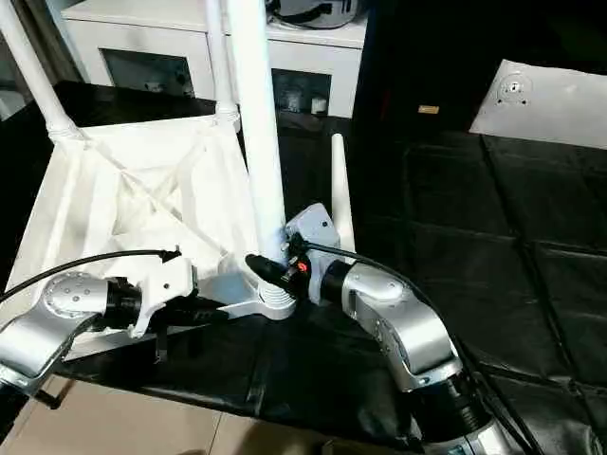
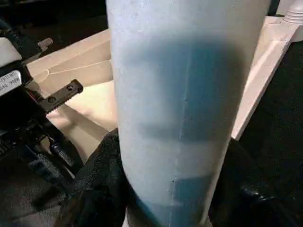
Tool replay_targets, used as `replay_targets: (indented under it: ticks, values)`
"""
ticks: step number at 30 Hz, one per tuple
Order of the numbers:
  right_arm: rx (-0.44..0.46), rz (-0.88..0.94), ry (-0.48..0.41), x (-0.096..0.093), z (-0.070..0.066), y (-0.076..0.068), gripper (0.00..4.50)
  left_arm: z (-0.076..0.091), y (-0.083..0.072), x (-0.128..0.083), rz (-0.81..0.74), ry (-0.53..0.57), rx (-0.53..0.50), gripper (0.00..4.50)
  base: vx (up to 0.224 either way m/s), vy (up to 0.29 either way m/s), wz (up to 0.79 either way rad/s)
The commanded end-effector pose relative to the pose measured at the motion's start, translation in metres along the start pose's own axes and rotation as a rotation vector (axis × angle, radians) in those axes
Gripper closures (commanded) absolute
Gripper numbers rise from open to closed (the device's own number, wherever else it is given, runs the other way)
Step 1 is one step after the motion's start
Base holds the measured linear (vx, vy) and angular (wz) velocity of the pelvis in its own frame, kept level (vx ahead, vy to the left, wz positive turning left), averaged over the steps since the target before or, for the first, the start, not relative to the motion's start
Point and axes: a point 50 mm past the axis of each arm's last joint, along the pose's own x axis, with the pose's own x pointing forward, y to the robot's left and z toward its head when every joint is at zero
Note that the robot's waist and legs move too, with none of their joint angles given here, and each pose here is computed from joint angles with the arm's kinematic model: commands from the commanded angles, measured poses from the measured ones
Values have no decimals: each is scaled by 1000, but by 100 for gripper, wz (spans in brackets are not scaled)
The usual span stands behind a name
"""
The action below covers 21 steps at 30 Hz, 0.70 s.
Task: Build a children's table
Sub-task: Insert table leg to table base
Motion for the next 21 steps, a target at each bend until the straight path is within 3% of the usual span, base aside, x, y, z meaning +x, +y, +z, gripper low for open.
replay_targets:
  ticks: [1, 5, 8, 13, 14, 17, 21]
  values:
    - [67, -33, 32, -3, -16, -5, 263, 5, 5, -4, 13, -9, 27, 450, 0, 0, 0]
    - [140, -44, -10, -7, -23, -7, 263, 6, 6, -4, 19, -32, 13, 450, 0, 0, 0]
    - [260, -64, -85, -14, -38, -10, 263, 7, 7, -4, 33, -62, -14, 450, 0, 0, 0]
    - [303, -108, -113, -19, -59, -10, 263, 7, 8, -4, 48, -80, -28, 450, 0, 0, 0]
    - [325, -119, -133, -23, -71, -8, 263, 8, 10, -5, 55, -84, -29, 450, 0, 0, 0]
    - [325, -121, -144, -25, -78, -4, 263, 8, 11, -5, 61, -85, -29, 450, 0, 0, 0]
    - [245, -120, -126, -30, -86, 0, 263, 8, 12, -7, 67, -79, -25, 450, 0, 0, 0]
